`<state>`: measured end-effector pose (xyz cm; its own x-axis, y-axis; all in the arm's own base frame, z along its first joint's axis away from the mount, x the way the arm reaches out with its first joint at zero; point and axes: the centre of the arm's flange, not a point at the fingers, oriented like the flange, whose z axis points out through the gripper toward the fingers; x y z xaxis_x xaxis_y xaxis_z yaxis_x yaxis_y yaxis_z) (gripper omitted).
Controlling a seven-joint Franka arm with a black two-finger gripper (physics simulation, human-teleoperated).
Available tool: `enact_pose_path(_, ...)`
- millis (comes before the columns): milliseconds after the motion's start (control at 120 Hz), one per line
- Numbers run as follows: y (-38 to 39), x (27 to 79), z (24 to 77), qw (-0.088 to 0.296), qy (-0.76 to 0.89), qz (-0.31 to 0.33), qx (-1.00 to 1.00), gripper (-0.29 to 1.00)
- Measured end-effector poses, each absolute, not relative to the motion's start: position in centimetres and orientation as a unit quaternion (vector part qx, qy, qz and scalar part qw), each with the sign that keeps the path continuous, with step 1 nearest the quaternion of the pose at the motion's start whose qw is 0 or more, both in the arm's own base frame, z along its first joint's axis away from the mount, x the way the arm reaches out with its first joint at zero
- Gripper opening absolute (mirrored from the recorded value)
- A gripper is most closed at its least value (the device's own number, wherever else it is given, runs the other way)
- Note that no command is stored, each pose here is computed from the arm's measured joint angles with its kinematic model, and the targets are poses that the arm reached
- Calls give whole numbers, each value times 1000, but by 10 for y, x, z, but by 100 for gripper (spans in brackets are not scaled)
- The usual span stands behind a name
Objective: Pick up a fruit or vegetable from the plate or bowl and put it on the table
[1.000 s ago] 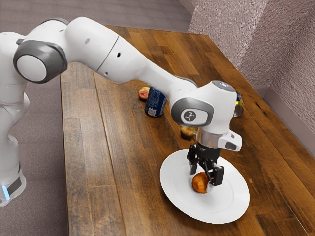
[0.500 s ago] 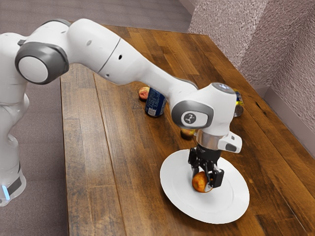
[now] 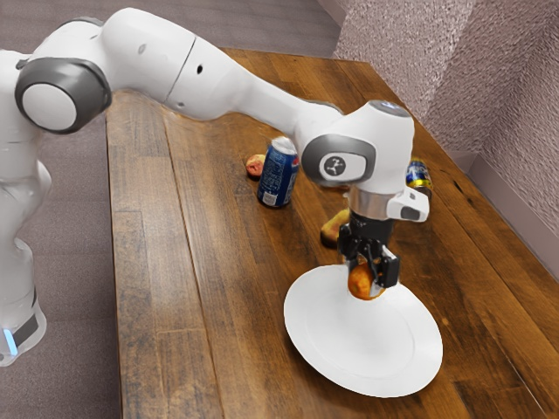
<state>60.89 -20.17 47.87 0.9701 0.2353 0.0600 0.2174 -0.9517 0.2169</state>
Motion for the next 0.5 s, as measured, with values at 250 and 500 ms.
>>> enact_pose_path(250, -96, 569, 581, 72, 151, 37, 985, 29)
enact_pose_path(500, -4, 560, 562, 4, 210, -35, 977, 28)
